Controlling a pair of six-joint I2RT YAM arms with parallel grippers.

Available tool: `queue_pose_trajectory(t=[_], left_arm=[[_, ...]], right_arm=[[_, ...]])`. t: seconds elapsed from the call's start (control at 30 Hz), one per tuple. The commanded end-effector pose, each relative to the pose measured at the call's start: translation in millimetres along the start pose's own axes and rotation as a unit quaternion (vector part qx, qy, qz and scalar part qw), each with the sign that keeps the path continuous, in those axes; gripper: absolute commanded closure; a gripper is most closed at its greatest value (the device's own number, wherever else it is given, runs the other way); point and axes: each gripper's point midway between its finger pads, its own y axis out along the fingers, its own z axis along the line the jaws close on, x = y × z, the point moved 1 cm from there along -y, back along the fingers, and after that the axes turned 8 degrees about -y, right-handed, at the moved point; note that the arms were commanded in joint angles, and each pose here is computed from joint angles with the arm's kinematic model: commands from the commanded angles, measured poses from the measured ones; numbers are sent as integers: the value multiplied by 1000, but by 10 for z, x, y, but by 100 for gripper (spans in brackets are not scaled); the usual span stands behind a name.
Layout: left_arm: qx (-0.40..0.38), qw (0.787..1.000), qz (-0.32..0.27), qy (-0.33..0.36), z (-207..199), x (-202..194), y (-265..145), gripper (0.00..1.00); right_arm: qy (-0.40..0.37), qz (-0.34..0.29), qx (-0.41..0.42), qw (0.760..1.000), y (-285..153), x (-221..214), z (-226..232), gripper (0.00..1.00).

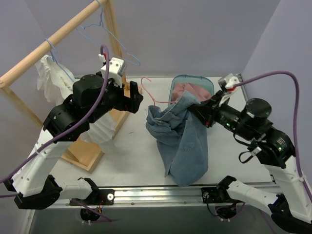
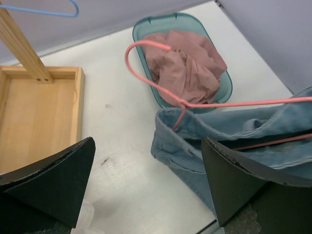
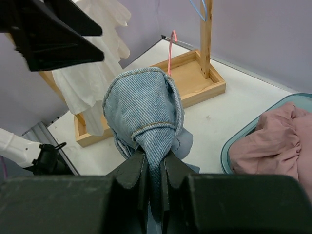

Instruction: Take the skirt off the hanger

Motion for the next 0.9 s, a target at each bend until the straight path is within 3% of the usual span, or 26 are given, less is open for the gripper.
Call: queue_pose_trajectory(t=[0.0,0.27,0.63,0.87], left_arm=[[-17,999,15,-35,-43,-107,-14,0],[-72,988,52,-129,-254,-301,299,6],[-215,940,35,-261,-714,-146,445,14],[-220,924,42,-310,-735,-258,595,18]], right_arm=[[2,-81,0,997,-357,461,84,100],[-4,-127,15,992,-678,513,179,100],[-10,-149,19,989,-765,572,201,100],[-7,-161,19,987,-796,623,206,100]])
